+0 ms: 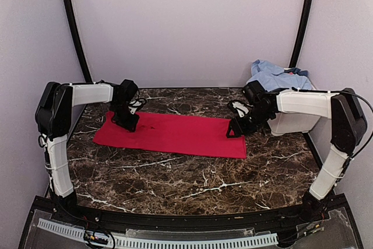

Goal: Fold and stack the mixed laundry pile
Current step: Smooth out the rectangle-folded T-shirt at the center of the board.

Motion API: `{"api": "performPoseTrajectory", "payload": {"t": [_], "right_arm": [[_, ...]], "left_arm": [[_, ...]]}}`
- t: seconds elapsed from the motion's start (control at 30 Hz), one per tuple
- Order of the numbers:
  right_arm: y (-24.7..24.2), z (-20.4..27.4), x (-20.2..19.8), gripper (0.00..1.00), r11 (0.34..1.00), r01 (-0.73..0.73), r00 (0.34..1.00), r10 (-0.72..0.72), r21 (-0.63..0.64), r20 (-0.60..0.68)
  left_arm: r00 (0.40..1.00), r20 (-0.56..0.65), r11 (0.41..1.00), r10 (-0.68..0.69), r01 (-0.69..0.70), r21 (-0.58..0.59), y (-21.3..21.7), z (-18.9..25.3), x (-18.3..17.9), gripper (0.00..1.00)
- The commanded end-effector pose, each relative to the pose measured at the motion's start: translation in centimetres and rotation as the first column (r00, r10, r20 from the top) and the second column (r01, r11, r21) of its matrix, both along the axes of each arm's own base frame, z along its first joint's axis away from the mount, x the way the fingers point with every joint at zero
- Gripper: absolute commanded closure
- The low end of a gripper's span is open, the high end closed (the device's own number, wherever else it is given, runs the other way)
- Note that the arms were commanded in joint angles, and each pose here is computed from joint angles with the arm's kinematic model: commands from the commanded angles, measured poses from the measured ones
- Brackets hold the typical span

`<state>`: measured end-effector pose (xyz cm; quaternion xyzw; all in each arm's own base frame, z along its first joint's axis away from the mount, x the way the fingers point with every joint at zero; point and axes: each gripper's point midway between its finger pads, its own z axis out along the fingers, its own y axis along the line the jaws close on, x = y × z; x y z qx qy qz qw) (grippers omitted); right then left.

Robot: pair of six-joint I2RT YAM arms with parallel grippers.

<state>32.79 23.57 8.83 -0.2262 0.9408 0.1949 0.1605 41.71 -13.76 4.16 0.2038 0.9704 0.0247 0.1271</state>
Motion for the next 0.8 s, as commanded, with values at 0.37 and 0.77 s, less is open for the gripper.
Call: {"api": "performPoseTrajectory", "payload": {"t": [0.37, 0.77], "right_arm": [[0.2, -0.4, 0.2, 0.41, 1.0, -0.011, 1.0, 0.011, 0.006, 0.003], [0.0, -0.5, 0.3, 0.41, 1.0, -0.012, 1.0, 0.012, 0.002, 0.006]], "left_arm": [[1.0, -0.009, 0.999, -0.022, 0.023, 0.046, 0.3, -0.6, 0.3, 0.74], [0.999, -0.01, 0.999, -0.039, 0.039, -0.002, -1.8, 0.3, 0.5, 0.99]]}}
